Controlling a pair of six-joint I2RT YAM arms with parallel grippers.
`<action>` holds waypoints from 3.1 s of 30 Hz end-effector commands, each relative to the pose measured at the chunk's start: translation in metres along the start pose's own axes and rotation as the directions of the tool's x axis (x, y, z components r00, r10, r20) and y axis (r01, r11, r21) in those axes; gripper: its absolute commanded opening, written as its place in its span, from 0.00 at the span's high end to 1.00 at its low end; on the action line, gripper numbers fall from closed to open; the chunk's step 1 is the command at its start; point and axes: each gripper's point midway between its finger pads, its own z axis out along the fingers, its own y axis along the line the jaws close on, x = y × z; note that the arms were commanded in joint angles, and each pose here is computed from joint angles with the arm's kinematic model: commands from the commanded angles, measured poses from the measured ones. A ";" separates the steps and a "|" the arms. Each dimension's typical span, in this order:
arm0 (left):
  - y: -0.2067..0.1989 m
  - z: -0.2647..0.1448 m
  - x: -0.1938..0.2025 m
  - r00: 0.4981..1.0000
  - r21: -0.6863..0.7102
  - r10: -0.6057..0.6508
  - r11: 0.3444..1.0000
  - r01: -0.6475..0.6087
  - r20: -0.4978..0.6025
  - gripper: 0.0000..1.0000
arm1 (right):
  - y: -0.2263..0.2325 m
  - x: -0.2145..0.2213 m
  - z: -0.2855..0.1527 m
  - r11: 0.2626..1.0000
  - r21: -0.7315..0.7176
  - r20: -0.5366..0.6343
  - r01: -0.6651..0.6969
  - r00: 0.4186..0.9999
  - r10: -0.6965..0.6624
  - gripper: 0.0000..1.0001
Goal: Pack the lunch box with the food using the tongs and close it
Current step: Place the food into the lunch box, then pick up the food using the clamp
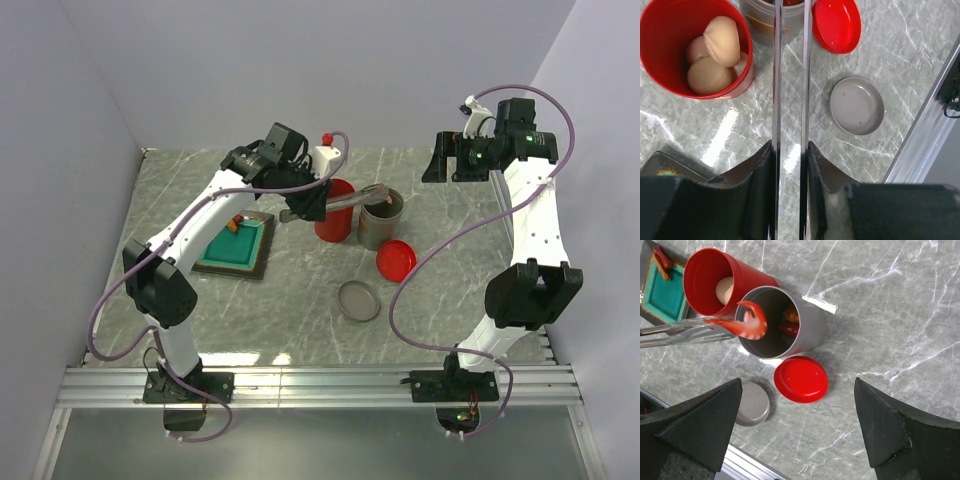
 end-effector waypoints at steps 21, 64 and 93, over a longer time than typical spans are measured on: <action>0.115 -0.175 0.094 0.875 -0.402 -0.346 0.787 0.467 0.339 0.47 | 0.001 -0.009 -0.011 0.999 0.020 0.015 0.031 0.999 -0.032 0.00; 0.148 -0.113 0.248 0.728 -0.450 -0.665 0.606 0.656 0.167 0.45 | -0.004 0.000 -0.002 1.000 0.014 -0.010 0.008 1.000 -0.008 0.00; 0.093 -0.154 0.234 0.816 -0.450 -0.574 0.711 0.540 0.071 0.87 | 0.000 -0.003 -0.003 1.000 -0.002 -0.001 0.014 1.000 -0.014 0.00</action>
